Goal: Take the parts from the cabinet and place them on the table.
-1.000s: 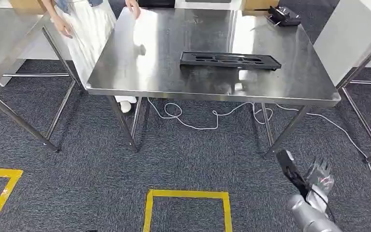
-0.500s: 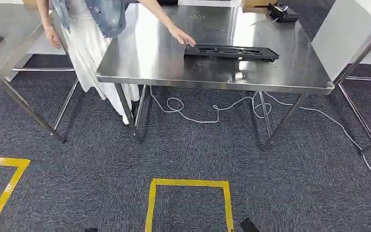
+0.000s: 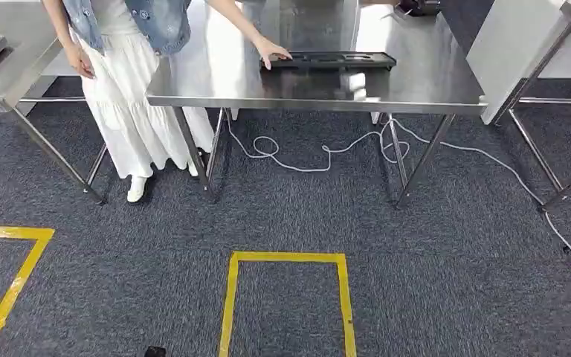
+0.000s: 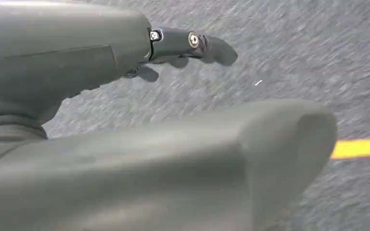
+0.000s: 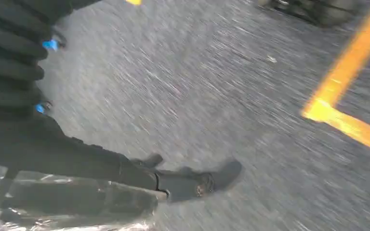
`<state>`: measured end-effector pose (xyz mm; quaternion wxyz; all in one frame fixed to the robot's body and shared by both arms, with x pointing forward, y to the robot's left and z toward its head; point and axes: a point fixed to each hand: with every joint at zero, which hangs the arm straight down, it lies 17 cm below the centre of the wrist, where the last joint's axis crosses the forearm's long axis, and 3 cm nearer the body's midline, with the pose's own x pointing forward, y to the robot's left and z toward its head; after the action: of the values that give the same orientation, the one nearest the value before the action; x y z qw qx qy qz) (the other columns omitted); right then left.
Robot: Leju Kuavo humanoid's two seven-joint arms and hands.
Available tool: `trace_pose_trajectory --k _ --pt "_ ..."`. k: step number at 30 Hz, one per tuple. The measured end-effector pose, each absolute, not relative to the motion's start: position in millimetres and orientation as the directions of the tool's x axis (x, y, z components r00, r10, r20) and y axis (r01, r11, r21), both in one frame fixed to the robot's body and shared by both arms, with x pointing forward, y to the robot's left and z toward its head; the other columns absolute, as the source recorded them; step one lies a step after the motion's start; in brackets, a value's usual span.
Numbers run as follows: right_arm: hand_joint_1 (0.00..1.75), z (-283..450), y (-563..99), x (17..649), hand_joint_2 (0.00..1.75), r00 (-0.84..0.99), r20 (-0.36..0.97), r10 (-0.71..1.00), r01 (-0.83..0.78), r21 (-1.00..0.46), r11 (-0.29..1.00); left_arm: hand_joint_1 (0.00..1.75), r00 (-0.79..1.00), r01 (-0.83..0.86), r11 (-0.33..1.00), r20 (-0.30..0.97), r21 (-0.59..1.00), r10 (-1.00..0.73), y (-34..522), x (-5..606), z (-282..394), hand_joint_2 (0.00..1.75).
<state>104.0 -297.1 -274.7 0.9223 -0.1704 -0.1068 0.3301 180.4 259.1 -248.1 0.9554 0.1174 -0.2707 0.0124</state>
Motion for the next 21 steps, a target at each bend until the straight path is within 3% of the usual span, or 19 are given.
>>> trace_pose_trajectory --k 21 --pt "0.00 -278 -286 87 1.75 0.844 0.087 0.530 -0.484 -0.304 0.821 0.00 0.872 -0.074 0.966 0.486 0.247 -0.058 261 164 -253 0.00"
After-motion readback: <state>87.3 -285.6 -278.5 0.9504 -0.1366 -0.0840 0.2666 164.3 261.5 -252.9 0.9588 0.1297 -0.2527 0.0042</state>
